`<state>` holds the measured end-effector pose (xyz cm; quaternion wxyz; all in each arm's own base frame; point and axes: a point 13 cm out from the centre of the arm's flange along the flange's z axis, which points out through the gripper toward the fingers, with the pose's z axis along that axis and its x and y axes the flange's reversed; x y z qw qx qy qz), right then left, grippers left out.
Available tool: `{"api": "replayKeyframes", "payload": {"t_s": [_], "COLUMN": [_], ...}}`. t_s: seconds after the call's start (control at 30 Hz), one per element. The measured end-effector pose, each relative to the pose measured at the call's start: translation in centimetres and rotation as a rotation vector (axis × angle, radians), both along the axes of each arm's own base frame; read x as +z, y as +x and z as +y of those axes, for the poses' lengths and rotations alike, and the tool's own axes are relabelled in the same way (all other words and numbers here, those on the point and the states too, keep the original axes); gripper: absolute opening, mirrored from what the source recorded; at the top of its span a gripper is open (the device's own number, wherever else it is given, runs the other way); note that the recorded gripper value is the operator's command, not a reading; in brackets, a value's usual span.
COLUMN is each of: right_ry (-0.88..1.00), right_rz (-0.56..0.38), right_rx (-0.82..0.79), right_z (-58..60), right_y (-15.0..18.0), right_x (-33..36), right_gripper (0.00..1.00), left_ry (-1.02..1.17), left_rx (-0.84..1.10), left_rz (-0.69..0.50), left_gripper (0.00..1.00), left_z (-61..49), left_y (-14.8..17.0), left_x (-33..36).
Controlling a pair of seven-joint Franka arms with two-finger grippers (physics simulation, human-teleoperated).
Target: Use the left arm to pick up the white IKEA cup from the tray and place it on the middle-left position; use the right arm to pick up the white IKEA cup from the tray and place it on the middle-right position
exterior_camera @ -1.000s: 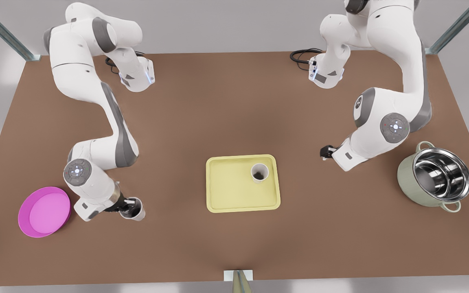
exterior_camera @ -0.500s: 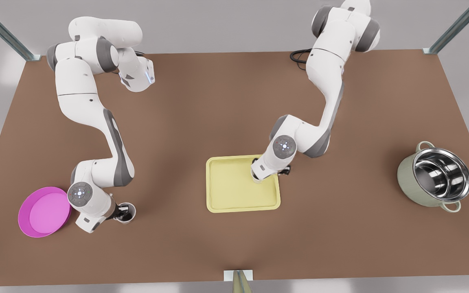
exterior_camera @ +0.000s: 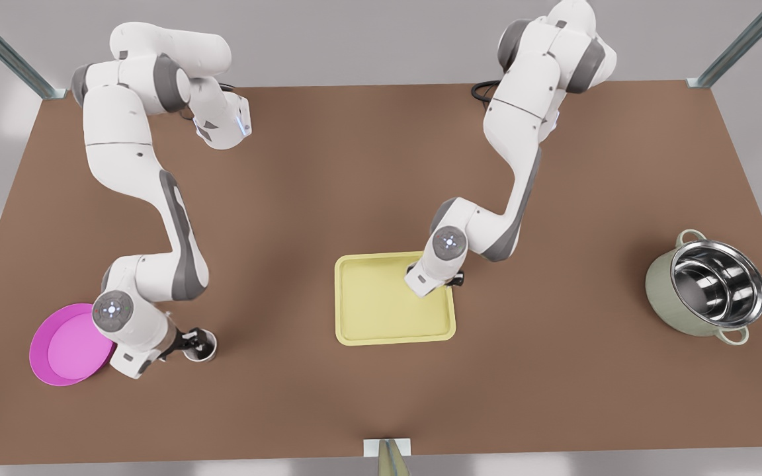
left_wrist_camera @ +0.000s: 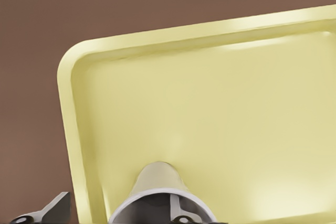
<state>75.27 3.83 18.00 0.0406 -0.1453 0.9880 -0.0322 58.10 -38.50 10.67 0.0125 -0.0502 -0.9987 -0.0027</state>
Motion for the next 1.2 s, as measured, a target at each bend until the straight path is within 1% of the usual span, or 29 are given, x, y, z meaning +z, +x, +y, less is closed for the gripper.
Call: {"api": "replayKeyframes", "payload": {"t_s": [0.03, 0.07, 0.13, 0.17, 0.23, 0.33, 0.43, 0.5, 0.57, 0.6, 0.67, 0.77, 0.87, 1.0, 1.1, 1.2], "right_ry": [0.004, 0.008, 0.018, 0.022, 0.027, 0.033, 0.029, 0.028, 0.027, 0.026, 0.026, 0.026, 0.027, 0.026, 0.026, 0.025], "right_rz": [-0.014, -0.033, -0.087, -0.103, -0.12, -0.095, -0.023, 0.017, 0.048, 0.061, 0.081, 0.1, 0.114, 0.134, 0.14, 0.147], "right_rx": [0.001, 0.003, 0.006, 0.004, -0.017, -0.062, -0.067, -0.067, -0.07, -0.071, -0.073, -0.076, -0.077, -0.081, -0.082, -0.086], "right_z": [-0.1, -0.2, -0.3, -0.4, -1.8, -4.8, -4.9, -4.8, -4.7, -4.7, -4.7, -4.7, -4.7, -4.8, -4.7, -4.9], "right_y": [0.0, -0.1, -1.0, -1.9, -4.7, -9.0, -11.5, -12.5, -13.2, -13.5, -13.9, -14.3, -14.5, -14.6, -14.6, -14.6], "right_x": [2.5, 5.7, 14.3, 18.2, 25.1, 30.7, 31.1, 30.7, 30.4, 30.2, 30.0, 29.7, 29.5, 28.7, 28.5, 28.2], "right_gripper": [1.0, 1.0, 1.0, 1.0, 1.0, 1.0, 1.0, 1.0, 1.0, 1.0, 1.0, 1.0, 1.0, 1.0, 1.0, 1.0], "left_ry": [-0.002, -0.005, -0.008, -0.009, -0.01, -0.011, -0.01, -0.002, 0.009, 0.013, 0.016, 0.024, 0.044, 0.059, 0.056, 0.055], "left_rx": [0.007, 0.013, 0.025, 0.03, 0.04, 0.061, 0.109, 0.187, 0.278, 0.308, 0.318, 0.298, 0.26, 0.208, 0.175, 0.166], "left_rz": [-0.004, -0.009, -0.017, -0.02, -0.023, -0.035, -0.067, -0.06, -0.042, -0.038, -0.052, -0.117, -0.205, -0.334, -0.4, -0.428], "left_gripper": [0.52, 0.41, 0.27, 0.21, 0.21, 0.21, 0.21, 0.21, 0.21, 0.21, 0.21, 0.21, 0.21, 0.21, 0.21, 0.21], "left_z": [0.0, -0.1, -0.2, -0.3, -0.3, 0.1, 2.3, 8.3, 17.1, 20.8, 24.6, 27.9, 29.9, 31.6, 31.8, 32.9], "left_y": [0.1, 0.3, 0.6, 0.7, 0.7, 1.4, 4.3, 7.2, 10.1, 11.1, 12.5, 14.8, 17.2, 20.1, 21.3, 21.9], "left_x": [0.0, 0.2, 0.5, 0.6, 0.7, 1.9, 6.1, 8.0, 8.5, 8.7, 8.3, 6.3, 4.0, 3.5, 3.9, 3.4]}}
